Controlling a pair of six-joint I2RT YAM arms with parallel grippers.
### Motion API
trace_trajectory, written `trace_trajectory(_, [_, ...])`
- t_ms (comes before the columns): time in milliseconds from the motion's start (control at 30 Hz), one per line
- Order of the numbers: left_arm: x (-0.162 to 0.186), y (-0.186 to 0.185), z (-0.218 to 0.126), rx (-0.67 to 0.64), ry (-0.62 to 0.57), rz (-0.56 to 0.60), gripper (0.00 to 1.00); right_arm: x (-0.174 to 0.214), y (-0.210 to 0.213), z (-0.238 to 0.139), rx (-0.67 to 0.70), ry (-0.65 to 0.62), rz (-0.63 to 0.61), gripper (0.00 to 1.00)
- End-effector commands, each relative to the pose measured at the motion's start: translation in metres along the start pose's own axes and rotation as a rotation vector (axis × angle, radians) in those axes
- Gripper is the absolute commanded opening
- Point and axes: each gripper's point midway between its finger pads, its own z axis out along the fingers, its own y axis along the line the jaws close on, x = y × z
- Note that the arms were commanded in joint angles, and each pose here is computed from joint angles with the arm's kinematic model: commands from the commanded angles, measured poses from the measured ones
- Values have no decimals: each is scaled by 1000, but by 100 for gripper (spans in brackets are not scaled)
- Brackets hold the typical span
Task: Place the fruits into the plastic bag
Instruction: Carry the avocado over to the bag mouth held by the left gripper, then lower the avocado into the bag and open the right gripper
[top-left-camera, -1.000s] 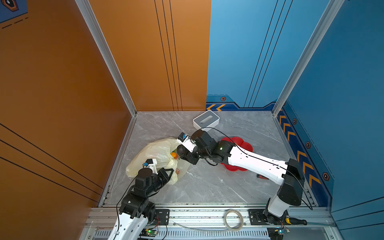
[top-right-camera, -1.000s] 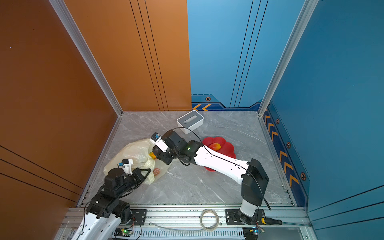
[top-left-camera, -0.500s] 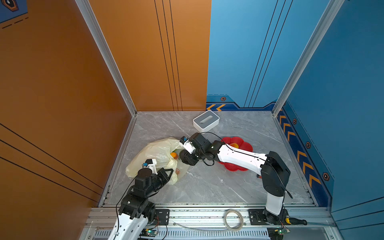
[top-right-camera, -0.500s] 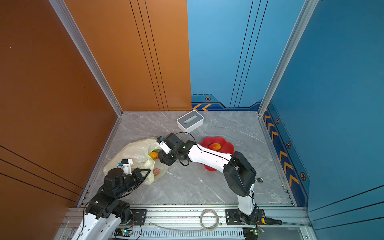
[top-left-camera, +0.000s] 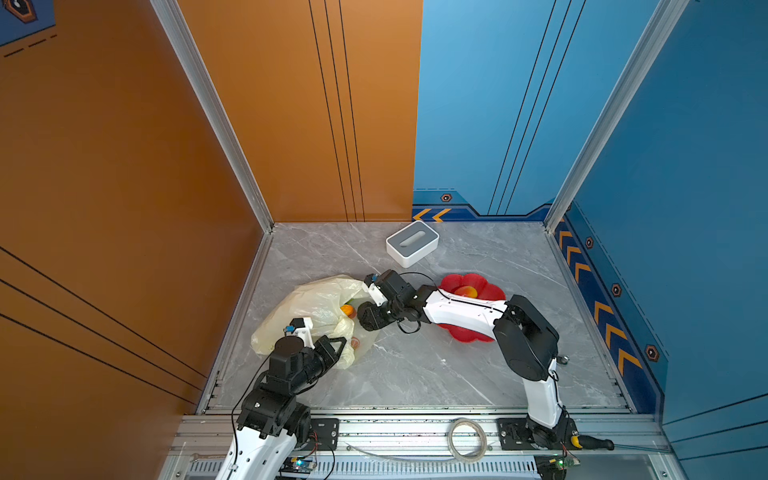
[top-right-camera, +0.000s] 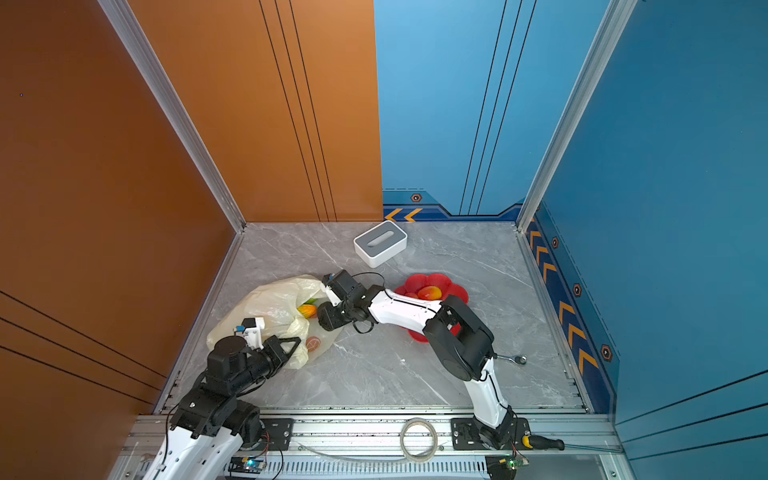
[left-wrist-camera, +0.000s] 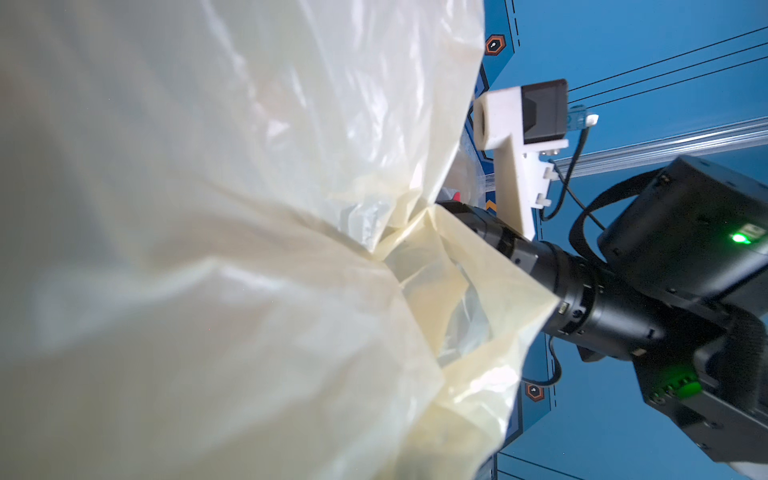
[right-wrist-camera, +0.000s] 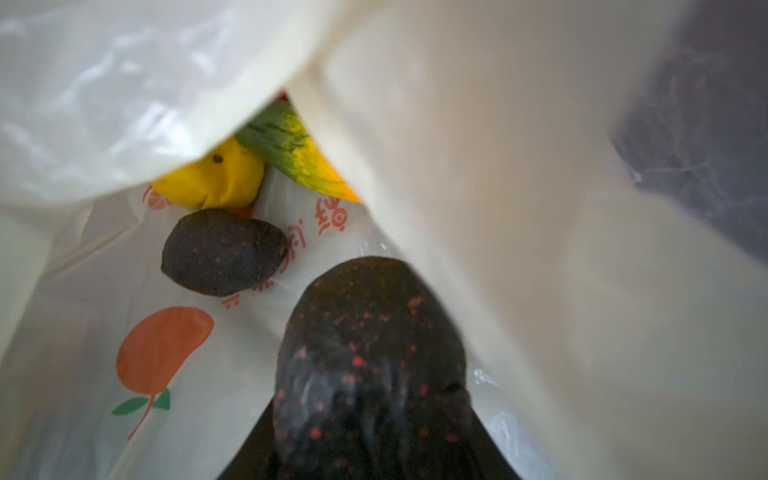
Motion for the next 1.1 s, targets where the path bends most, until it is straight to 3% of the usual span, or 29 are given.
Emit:
trace_trajectory(0, [-5, -15, -8, 42, -13, 17, 0, -18, -4, 7, -2, -64, 139, 26])
trace_trajectory(300, [-4, -17, -7, 48, -7, 15, 0, -32, -25, 23, 68, -149, 301, 27])
trace_trajectory(733, [-3, -15, -3, 51, 2, 10, 0, -54, -30, 22, 28, -234, 402, 44])
trace_trajectory(1067, [-2, -14, -3, 52, 4, 5, 0, -67, -41, 26, 18, -283, 457, 47])
